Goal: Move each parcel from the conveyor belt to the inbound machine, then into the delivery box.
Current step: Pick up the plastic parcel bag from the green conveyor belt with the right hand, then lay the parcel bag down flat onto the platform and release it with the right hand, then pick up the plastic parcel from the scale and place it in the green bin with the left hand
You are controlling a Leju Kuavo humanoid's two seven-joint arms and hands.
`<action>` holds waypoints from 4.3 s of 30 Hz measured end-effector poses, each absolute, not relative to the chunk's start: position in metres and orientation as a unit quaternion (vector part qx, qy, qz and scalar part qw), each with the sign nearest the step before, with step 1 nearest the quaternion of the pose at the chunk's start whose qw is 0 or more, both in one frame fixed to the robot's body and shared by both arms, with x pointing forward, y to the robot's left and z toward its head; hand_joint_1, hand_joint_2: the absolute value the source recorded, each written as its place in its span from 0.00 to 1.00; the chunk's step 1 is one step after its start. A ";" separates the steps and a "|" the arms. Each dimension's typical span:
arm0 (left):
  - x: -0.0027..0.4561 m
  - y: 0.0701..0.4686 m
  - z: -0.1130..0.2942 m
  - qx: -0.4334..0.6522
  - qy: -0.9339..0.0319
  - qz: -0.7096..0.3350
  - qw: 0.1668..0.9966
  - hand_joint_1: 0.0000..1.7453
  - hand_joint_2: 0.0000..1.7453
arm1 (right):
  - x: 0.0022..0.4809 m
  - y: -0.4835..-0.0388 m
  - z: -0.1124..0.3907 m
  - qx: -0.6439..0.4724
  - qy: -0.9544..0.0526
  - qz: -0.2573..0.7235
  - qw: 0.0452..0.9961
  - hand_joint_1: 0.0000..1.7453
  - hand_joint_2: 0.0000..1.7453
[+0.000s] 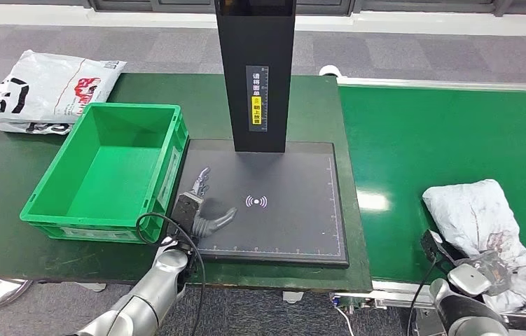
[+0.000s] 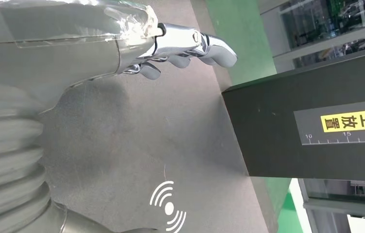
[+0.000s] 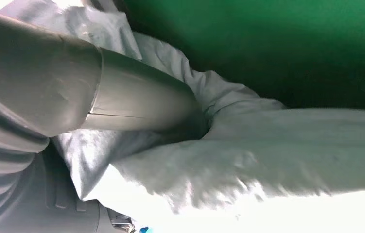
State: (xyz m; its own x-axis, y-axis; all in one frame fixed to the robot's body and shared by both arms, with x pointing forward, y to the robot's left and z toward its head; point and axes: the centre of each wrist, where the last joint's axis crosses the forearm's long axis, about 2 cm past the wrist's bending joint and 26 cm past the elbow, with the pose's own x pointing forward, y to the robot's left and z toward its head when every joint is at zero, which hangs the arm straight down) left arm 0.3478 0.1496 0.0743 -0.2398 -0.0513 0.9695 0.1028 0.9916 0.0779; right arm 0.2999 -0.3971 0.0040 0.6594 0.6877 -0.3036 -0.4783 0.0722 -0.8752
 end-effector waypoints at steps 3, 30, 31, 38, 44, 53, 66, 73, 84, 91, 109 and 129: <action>0.348 0.150 0.075 -0.013 -0.785 -0.063 0.616 0.00 1.00 | 0.303 -0.391 0.006 -0.558 -0.130 0.397 0.717 1.00 1.00; 0.355 0.160 0.092 0.054 -0.805 -0.068 0.586 0.00 1.00 | 0.346 -0.220 0.131 -0.488 -0.731 0.219 0.424 1.00 1.00; 0.355 0.160 0.092 0.055 -0.806 -0.068 0.585 0.00 1.00 | 0.345 -0.213 0.132 -0.480 -0.738 0.221 0.420 1.00 1.00; 0.356 0.160 0.094 0.059 -0.810 -0.067 0.579 0.00 1.00 | 0.331 -0.155 0.137 -0.419 -0.761 0.234 0.436 1.00 1.00; 0.359 0.161 0.097 0.058 -0.812 -0.060 0.578 0.00 1.00 | 0.323 -0.109 0.123 -0.280 -0.713 0.369 0.527 1.00 1.00; 0.362 0.165 0.098 0.060 -0.812 -0.059 0.577 0.00 1.00 | 0.318 -0.097 0.103 -0.233 -0.675 0.455 0.533 1.00 1.00; 0.362 0.166 0.097 0.061 -0.811 -0.060 0.578 0.00 1.00 | 0.318 -0.099 0.098 -0.233 -0.667 0.468 0.531 1.00 1.00; 0.362 0.167 0.097 0.060 -0.810 -0.059 0.580 0.00 1.00 | 0.319 -0.099 0.097 -0.228 -0.654 0.487 0.532 1.00 1.00; 0.362 0.166 0.097 0.052 -0.809 -0.048 0.584 0.00 1.00 | 0.316 -0.100 0.085 -0.214 -0.621 0.538 0.528 0.00 1.00; 0.360 0.157 0.102 0.011 -0.813 -0.044 0.581 0.00 1.00 | 0.302 -0.115 0.078 -0.167 -0.783 0.302 0.517 0.00 1.00; 0.358 0.132 0.122 -0.008 -0.827 -0.057 0.559 0.00 1.00 | 0.302 -0.149 0.088 -0.126 -0.833 0.102 0.529 0.00 1.00; 0.344 0.108 0.110 0.003 -0.799 -0.255 0.544 0.00 1.00 | 0.304 -0.152 0.090 -0.117 -0.829 0.112 0.536 0.00 1.00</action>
